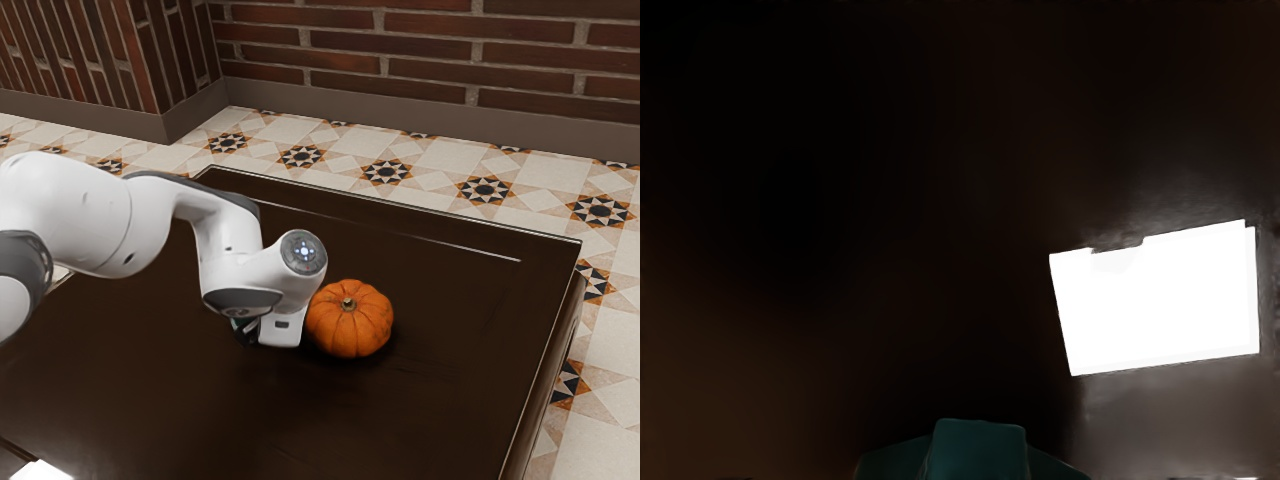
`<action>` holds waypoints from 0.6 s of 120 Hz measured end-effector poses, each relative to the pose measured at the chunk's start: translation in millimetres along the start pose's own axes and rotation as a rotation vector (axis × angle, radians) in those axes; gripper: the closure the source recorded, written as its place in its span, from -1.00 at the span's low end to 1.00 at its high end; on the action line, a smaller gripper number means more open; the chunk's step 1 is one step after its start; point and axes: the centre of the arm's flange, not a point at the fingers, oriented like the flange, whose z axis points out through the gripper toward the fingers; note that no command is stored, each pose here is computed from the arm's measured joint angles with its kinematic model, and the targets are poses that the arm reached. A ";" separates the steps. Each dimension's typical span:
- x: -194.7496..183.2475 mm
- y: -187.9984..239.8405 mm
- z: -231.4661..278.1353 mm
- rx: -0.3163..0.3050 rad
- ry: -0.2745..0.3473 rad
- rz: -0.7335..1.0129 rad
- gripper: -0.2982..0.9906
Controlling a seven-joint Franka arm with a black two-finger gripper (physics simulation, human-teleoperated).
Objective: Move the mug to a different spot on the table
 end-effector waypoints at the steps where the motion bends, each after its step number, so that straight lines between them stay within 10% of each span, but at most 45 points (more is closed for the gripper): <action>1: 0.2 0.3 -0.6 0.000 0.000 0.001 -0.30; 44: -52.9 7.7 -125.6 0.107 0.063 -0.124 -0.48; 57: -133.6 -33.6 -213.2 0.148 0.209 -0.447 -0.50; 72: -239.0 -60.2 -229.1 -0.033 0.401 -0.948 -0.52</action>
